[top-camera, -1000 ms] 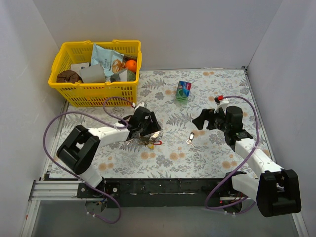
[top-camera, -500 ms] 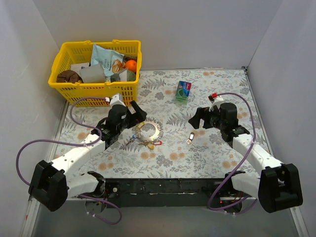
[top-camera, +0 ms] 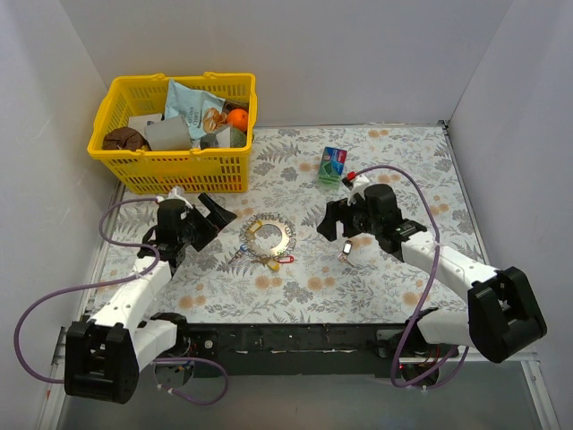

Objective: Put the keys on the keyring

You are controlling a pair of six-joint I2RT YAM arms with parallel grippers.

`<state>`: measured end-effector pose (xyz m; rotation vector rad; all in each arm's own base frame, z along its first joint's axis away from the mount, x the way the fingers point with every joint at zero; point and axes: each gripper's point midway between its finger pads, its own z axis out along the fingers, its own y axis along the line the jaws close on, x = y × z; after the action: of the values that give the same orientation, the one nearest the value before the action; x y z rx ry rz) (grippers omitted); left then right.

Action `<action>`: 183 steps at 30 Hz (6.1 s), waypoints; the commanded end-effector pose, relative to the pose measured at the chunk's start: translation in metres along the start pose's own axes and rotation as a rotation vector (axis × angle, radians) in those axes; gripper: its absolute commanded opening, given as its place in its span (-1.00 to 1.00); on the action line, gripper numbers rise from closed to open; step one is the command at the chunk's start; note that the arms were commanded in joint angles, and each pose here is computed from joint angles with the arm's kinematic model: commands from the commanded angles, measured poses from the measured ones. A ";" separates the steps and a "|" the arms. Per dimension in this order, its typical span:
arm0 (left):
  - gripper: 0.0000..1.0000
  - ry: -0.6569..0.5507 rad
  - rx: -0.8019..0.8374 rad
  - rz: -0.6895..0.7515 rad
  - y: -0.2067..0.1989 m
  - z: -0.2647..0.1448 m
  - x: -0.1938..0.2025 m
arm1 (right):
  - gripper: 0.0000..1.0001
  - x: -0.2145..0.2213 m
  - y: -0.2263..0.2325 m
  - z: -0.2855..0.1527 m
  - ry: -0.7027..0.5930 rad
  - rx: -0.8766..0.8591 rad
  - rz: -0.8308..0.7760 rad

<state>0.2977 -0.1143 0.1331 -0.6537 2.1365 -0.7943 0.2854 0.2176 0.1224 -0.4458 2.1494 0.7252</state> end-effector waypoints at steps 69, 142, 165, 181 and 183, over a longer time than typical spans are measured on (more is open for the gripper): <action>0.80 0.265 -0.062 0.193 -0.055 0.039 0.024 | 0.88 -0.020 0.045 0.022 0.184 -0.083 -0.003; 0.58 0.520 -0.237 0.177 0.010 0.102 0.079 | 0.64 0.025 0.052 0.107 0.478 -0.101 0.076; 0.53 0.567 -0.159 0.171 -0.009 0.125 0.085 | 0.64 0.051 0.067 0.099 0.513 -0.187 0.182; 0.41 0.573 -0.176 0.150 0.004 0.095 0.099 | 0.64 0.030 0.070 0.127 0.502 -0.209 0.148; 0.40 0.571 -0.174 0.144 0.004 0.090 0.101 | 0.64 0.024 0.072 0.131 0.493 -0.222 0.146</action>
<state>0.3344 -0.2086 0.0391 -0.3687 2.7125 -0.8013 0.2983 0.3342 0.0456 -0.5902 2.6653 0.9532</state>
